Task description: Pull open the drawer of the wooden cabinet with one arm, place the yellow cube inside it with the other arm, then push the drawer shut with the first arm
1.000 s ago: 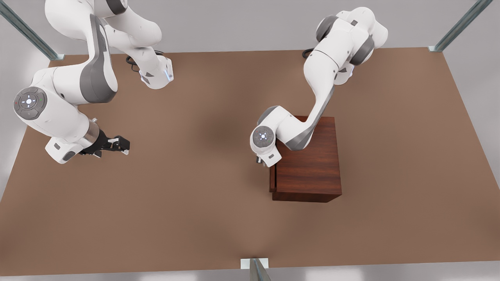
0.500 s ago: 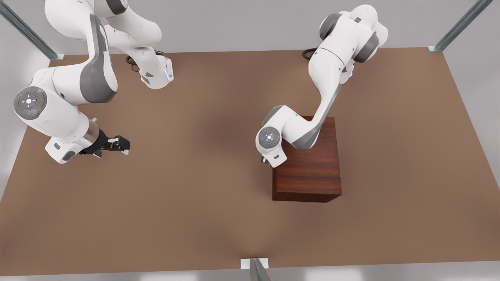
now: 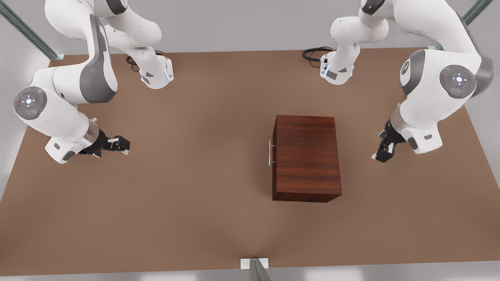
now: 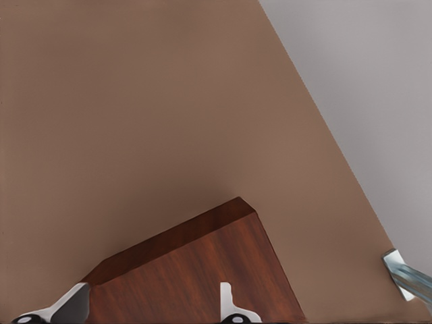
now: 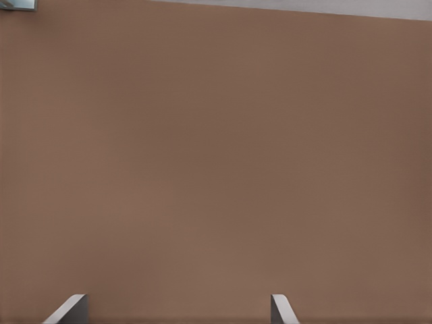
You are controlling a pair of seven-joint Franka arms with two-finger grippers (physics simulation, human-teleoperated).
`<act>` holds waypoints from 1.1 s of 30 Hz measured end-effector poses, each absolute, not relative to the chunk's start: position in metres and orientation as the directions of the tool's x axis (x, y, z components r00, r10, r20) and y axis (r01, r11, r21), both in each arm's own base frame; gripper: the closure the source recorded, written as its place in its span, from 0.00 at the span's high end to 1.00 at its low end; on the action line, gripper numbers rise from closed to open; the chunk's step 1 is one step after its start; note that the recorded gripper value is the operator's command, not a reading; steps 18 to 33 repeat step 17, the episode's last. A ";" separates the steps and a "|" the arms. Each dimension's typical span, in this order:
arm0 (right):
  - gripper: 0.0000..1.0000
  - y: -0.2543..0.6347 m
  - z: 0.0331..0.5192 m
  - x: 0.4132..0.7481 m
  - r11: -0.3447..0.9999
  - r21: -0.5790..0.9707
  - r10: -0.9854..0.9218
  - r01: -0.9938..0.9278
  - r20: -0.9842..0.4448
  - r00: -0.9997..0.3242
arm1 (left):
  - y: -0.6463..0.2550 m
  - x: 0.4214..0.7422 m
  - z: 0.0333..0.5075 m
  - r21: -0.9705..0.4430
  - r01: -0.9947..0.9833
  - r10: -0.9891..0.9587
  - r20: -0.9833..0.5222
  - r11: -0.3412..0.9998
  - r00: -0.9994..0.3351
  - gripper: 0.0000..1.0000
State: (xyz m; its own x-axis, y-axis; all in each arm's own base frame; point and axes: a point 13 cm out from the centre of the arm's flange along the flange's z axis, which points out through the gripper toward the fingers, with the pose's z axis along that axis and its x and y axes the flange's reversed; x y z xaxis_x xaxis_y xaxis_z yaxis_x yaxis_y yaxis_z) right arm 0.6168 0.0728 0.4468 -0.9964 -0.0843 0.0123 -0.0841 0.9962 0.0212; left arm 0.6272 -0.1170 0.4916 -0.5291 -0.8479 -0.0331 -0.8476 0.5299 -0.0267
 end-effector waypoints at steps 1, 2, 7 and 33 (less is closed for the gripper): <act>1.00 0.073 0.447 0.617 0.996 0.021 -0.085 -0.084 0.012 -0.996 | -0.119 0.620 0.493 -0.005 -0.806 -0.805 -0.049 0.592 -0.591 1.00; 1.00 0.073 0.447 0.617 0.996 0.021 -0.085 -0.085 0.012 -0.996 | -0.120 0.615 0.490 0.021 -0.762 -0.760 -0.059 0.647 -0.647 1.00; 1.00 0.073 0.447 0.617 0.996 0.021 -0.085 -0.085 0.013 -0.996 | -0.113 0.604 0.489 0.076 -0.571 -0.569 -0.045 0.817 -0.821 1.00; 1.00 0.073 0.446 0.617 0.996 0.021 -0.086 -0.086 0.014 -0.996 | -0.115 0.599 0.487 0.097 -0.238 -0.239 0.004 0.966 -0.971 1.00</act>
